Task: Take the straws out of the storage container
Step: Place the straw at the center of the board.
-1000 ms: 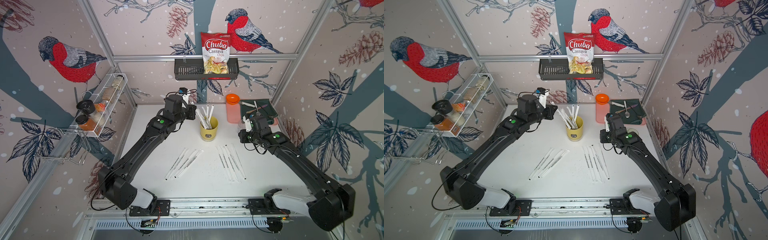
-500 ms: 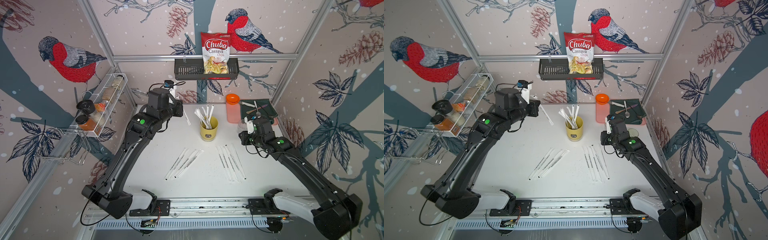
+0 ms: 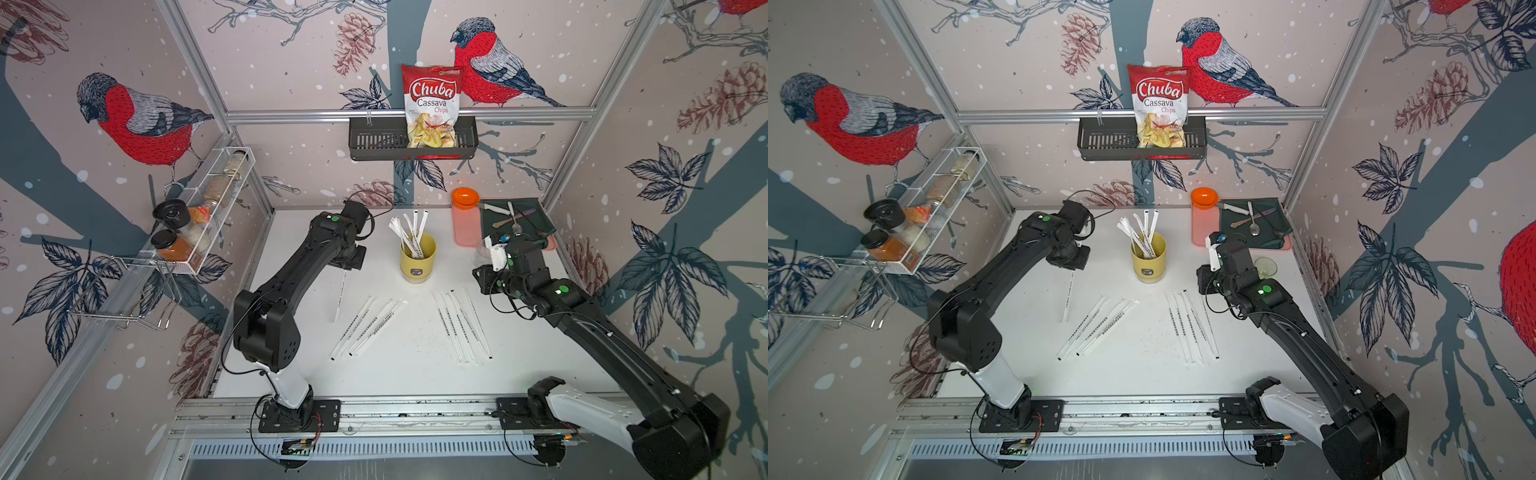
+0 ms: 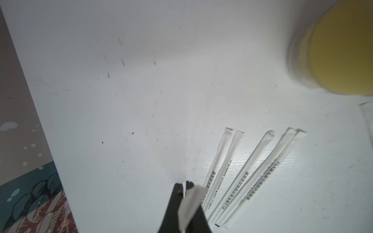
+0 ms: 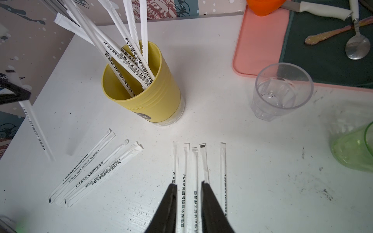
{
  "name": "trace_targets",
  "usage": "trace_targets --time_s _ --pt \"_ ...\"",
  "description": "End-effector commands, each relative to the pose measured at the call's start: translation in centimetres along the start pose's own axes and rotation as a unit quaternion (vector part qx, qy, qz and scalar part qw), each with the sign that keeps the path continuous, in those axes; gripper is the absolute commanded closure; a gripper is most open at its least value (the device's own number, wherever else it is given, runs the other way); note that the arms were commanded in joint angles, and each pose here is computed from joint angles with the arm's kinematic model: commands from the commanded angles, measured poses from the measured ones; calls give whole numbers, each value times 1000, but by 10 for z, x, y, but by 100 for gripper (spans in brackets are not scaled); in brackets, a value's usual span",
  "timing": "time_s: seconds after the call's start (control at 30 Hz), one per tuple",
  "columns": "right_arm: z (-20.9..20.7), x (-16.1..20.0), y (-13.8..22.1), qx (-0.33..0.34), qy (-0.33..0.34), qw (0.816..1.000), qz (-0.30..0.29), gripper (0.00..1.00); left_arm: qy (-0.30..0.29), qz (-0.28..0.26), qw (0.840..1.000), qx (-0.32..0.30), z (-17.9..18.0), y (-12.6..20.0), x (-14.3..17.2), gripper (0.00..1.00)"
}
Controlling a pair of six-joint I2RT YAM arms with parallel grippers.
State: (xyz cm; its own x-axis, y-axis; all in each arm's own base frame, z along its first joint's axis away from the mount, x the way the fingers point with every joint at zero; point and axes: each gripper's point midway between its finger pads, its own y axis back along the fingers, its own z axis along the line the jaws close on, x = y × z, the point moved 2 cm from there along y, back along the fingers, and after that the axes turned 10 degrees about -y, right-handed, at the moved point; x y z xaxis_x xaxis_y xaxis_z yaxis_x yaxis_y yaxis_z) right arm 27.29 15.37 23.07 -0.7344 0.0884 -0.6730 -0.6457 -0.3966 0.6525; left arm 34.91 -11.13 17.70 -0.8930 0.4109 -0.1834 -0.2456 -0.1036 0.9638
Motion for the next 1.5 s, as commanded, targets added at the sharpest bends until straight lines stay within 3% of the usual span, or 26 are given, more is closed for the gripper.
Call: trace_targets --time_s 0.0,0.43,0.77,1.0,1.2,1.47 --pt "3 -2 0 -4 3 1000 -8 74 -28 75 997 -22 3 -23 23 96" --pt "-3 3 -9 13 5 1000 4 74 -58 156 986 22 -22 -93 40 89" --pt "-3 2 -14 18 8 1000 9 74 -66 157 982 83 -44 -114 37 84" --pt "-4 3 -14 20 8 1000 12 74 -69 166 981 66 -40 -120 39 77" --pt "-4 0 -12 24 6 1000 10 74 -65 126 987 78 -40 -102 26 75" --pt "7 -16 -10 10 -7 1000 -9 68 -43 -17 994 100 -33 -33 4 72"
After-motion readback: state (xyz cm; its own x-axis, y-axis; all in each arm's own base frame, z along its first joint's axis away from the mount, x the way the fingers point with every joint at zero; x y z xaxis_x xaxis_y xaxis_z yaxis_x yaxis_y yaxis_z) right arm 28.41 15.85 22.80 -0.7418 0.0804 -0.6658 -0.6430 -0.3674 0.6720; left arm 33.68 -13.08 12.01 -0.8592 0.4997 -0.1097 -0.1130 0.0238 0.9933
